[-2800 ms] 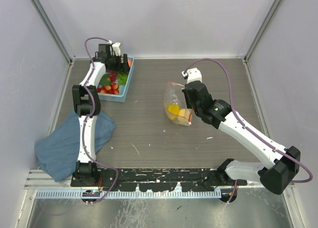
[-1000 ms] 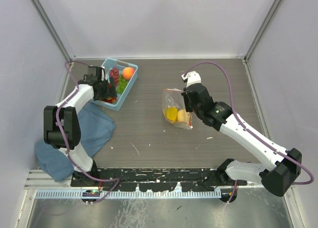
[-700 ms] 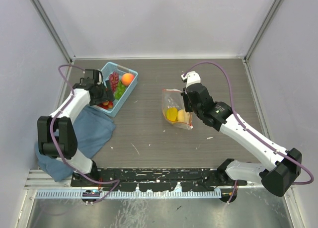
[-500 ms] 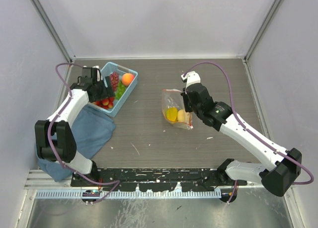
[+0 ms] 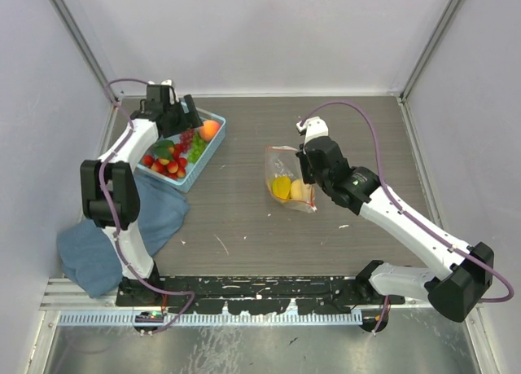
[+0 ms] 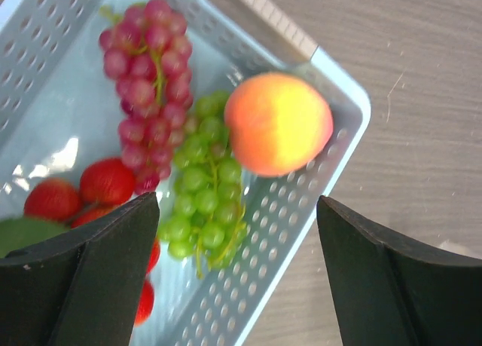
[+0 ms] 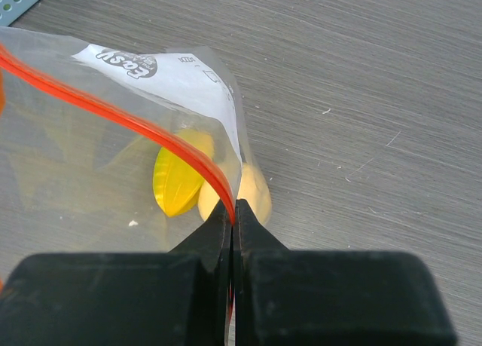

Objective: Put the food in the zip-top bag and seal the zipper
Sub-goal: Pick up the fake fruit from the bin.

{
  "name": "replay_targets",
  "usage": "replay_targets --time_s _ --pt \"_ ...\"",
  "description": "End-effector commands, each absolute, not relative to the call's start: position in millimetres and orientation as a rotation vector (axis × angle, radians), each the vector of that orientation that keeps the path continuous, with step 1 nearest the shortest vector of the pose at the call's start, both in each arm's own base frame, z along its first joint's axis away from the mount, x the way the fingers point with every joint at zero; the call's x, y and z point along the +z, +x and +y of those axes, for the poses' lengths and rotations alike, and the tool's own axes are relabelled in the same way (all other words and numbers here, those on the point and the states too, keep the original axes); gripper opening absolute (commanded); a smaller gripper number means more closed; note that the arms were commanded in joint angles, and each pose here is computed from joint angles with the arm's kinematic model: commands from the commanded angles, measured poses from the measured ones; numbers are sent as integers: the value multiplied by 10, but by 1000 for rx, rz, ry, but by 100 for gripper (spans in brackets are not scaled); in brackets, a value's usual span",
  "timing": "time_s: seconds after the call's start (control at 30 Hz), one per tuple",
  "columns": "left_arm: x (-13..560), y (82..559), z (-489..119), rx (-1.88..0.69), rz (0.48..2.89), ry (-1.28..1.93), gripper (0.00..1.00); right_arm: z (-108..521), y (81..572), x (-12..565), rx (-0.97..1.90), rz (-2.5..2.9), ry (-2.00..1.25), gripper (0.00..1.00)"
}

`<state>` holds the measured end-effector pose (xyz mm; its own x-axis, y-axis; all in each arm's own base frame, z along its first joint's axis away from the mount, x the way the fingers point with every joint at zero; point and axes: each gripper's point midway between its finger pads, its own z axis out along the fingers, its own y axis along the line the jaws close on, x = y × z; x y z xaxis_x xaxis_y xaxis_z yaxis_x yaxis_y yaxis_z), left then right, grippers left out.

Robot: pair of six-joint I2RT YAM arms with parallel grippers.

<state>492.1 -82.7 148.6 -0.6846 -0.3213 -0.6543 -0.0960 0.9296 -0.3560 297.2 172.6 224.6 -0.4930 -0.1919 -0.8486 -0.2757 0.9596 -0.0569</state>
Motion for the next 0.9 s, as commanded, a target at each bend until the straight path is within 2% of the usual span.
replay_targets --time_s 0.0,0.13,0.27,0.4,0.87 --pt "1677 5322 -988 -457 2222 -222 87 1744 3059 2394 119 2050 -285 1" --pt "1520 5532 -1107 -506 2231 -205 87 1756 3069 2366 115 2057 -287 1" --pt "1410 5681 -1223 -543 2236 -181 93 1764 3077 2337 111 2067 -290 1" --pt "1296 5765 -1323 -552 2247 -154 94 1774 3085 2314 108 2074 -293 1" --pt "899 5657 -1438 -596 2346 -155 93 1779 3100 2333 104 2072 -295 1"
